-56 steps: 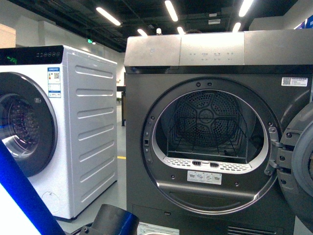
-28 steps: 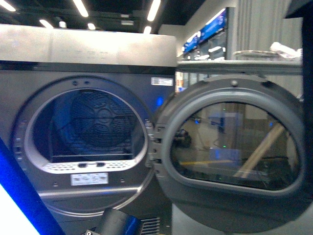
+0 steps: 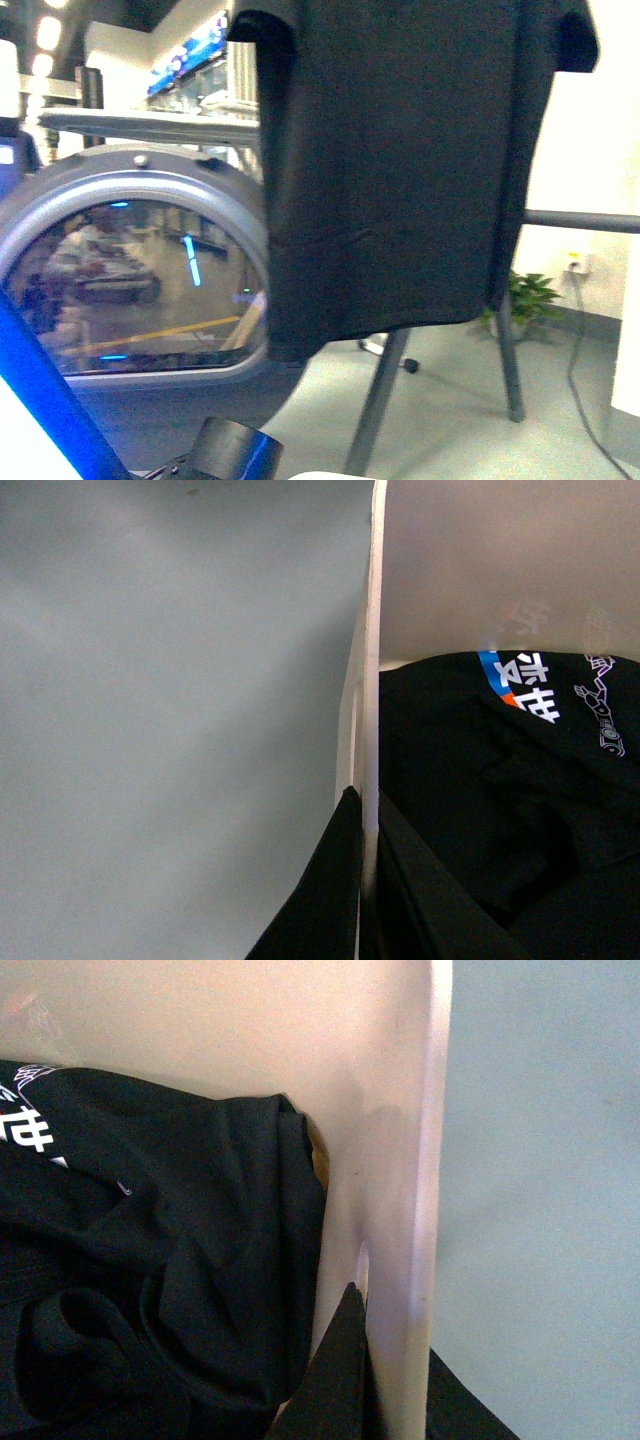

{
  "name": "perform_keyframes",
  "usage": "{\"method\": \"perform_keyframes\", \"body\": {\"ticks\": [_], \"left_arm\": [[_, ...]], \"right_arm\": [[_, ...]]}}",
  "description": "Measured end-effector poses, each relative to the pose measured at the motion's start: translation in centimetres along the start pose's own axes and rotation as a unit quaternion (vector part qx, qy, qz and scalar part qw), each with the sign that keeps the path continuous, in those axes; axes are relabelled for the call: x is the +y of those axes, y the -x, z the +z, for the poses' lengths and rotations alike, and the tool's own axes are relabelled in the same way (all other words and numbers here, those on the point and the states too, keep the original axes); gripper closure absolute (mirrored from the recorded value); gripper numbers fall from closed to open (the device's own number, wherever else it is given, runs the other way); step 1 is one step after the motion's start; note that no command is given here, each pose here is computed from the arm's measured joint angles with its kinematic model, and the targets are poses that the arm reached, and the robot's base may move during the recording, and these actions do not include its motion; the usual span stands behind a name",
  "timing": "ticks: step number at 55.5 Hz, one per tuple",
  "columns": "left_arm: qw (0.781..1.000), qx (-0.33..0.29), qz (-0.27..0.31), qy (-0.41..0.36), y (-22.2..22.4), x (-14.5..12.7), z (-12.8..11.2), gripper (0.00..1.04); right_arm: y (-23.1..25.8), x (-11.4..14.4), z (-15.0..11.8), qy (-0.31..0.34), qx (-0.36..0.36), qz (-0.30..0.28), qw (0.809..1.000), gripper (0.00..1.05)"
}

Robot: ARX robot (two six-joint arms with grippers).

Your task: Move hamper under clothes hanger

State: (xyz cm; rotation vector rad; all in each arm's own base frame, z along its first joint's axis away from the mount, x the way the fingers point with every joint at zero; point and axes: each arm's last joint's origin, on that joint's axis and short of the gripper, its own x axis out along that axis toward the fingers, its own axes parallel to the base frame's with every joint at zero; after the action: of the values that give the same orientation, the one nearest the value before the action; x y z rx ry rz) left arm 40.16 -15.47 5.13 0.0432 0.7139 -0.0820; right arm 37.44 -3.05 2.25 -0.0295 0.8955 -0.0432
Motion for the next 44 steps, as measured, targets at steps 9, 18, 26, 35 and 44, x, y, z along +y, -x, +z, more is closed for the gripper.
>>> {"method": "perform_keyframes", "body": {"ticks": [9,18,26,35,44], "left_arm": [[1.0,0.0,-0.001,0.0,0.0,-0.02,0.0,1.0],[1.0,0.0,0.001,0.0,0.0,0.02,-0.02,1.0],[1.0,0.0,-0.001,0.0,0.01,0.0,0.0,1.0],[1.0,0.0,0.0,0.0,0.01,0.0,0.0,1.0],[1.0,0.0,0.0,0.0,0.01,0.02,0.0,1.0]], "right_arm": [[0.0,-0.11,-0.02,-0.001,0.0,-0.001,1.0,1.02],[0.0,-0.07,-0.02,-0.001,0.0,0.0,1.0,1.02],[0.0,-0.08,-0.02,-0.001,0.0,-0.001,1.0,1.02],[0.0,-0.08,-0.02,-0.001,0.0,-0.001,1.0,1.02],[0.0,-0.06,-0.02,0.0,0.0,0.0,1.0,1.02]]}}
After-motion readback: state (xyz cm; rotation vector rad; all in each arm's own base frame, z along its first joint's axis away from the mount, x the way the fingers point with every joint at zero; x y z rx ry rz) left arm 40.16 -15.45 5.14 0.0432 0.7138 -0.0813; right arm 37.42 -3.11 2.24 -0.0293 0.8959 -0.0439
